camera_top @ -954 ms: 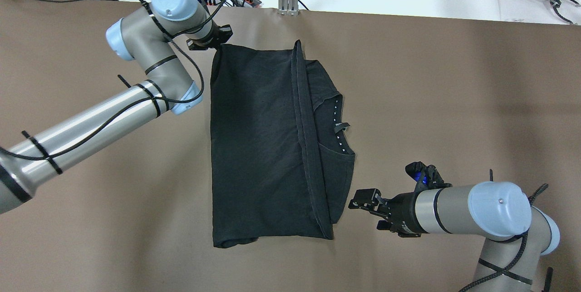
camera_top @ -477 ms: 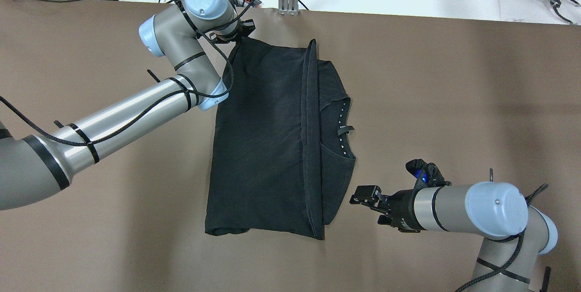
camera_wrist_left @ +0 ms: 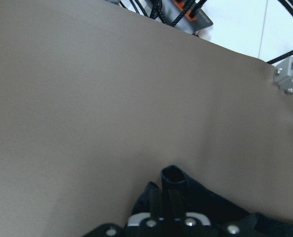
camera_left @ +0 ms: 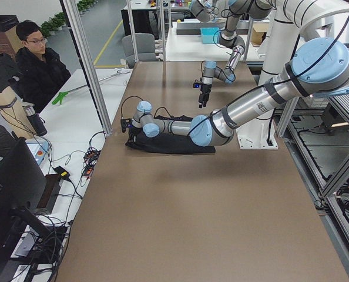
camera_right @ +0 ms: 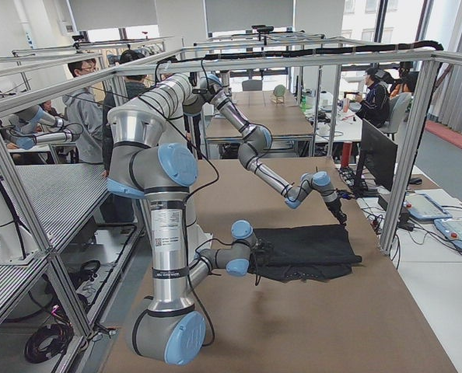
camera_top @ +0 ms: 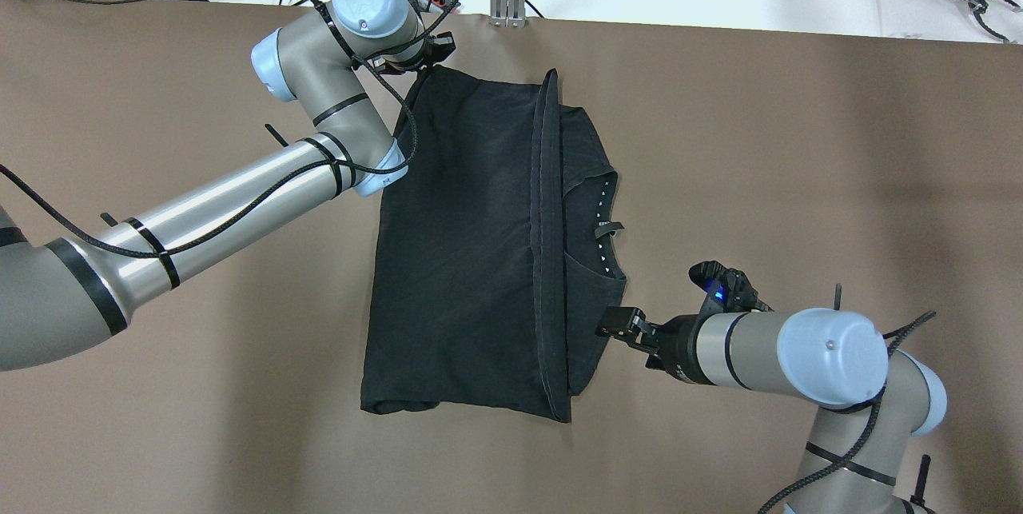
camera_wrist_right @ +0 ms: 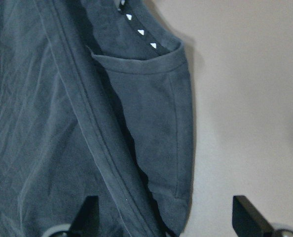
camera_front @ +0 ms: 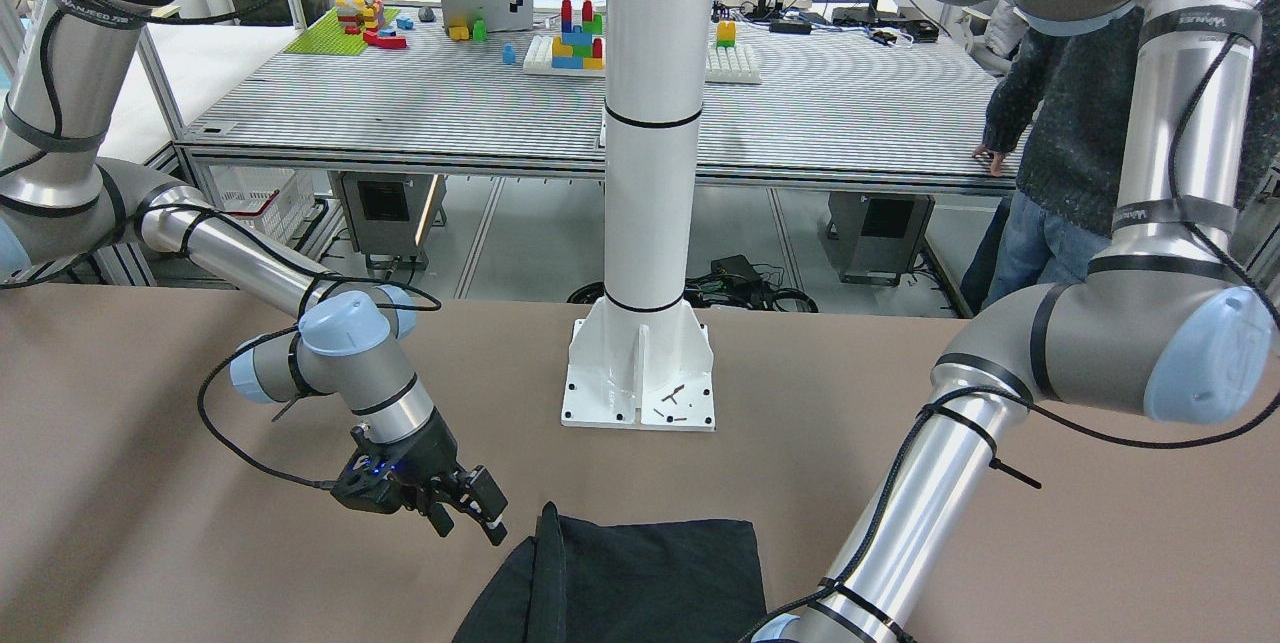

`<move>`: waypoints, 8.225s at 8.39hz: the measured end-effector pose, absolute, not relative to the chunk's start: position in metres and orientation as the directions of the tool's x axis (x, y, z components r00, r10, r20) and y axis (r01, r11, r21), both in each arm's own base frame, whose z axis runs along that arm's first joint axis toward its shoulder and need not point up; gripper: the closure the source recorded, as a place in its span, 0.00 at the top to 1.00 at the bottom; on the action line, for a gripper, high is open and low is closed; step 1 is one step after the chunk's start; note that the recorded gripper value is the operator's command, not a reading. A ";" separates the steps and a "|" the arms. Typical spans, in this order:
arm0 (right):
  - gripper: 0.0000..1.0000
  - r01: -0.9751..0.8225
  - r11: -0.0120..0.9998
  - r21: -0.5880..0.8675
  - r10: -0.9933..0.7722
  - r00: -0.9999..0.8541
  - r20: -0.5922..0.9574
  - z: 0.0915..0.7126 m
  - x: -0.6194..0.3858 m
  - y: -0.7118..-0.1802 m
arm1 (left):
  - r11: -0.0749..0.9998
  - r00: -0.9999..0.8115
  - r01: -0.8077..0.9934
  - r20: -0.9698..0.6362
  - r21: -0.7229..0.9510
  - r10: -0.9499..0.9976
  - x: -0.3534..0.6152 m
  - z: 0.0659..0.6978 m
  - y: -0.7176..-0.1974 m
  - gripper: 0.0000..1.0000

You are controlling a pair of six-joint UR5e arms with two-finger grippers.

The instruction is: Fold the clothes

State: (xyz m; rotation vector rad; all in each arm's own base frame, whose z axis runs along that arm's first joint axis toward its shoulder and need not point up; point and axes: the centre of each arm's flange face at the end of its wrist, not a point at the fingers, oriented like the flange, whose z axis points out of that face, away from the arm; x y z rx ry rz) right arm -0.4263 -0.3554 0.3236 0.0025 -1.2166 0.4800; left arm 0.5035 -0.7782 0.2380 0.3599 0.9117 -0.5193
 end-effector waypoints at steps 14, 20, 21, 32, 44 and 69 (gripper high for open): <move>0.49 0.110 0.912 0.395 -0.338 0.747 0.573 0.204 -0.556 -0.374 | 0.800 0.547 0.573 -0.810 0.176 -0.214 0.416 0.281 -0.765 0.95; 0.40 0.216 0.895 0.390 -0.404 0.764 0.503 0.227 -0.583 -0.341 | 0.791 0.555 0.583 -0.803 0.187 -0.219 0.416 0.288 -0.763 0.95; 0.24 0.219 0.896 0.386 -0.403 0.765 0.502 0.229 -0.584 -0.337 | 0.789 0.556 0.584 -0.802 0.188 -0.220 0.416 0.289 -0.763 0.95; 0.94 0.265 0.881 0.392 -0.438 0.770 0.464 0.286 -0.524 -0.320 | 0.779 0.553 0.599 -0.800 0.187 -0.232 0.434 0.289 -0.754 0.95; 0.36 0.284 0.859 0.426 -0.459 0.794 0.398 0.251 -0.568 -0.318 | 0.797 0.552 0.582 -0.798 0.162 -0.241 0.426 0.267 -0.727 0.94; 0.95 0.245 0.862 0.444 -0.418 0.838 0.351 0.271 -0.540 -0.448 | 0.795 0.561 0.587 -0.784 0.150 -0.266 0.424 0.293 -0.722 0.94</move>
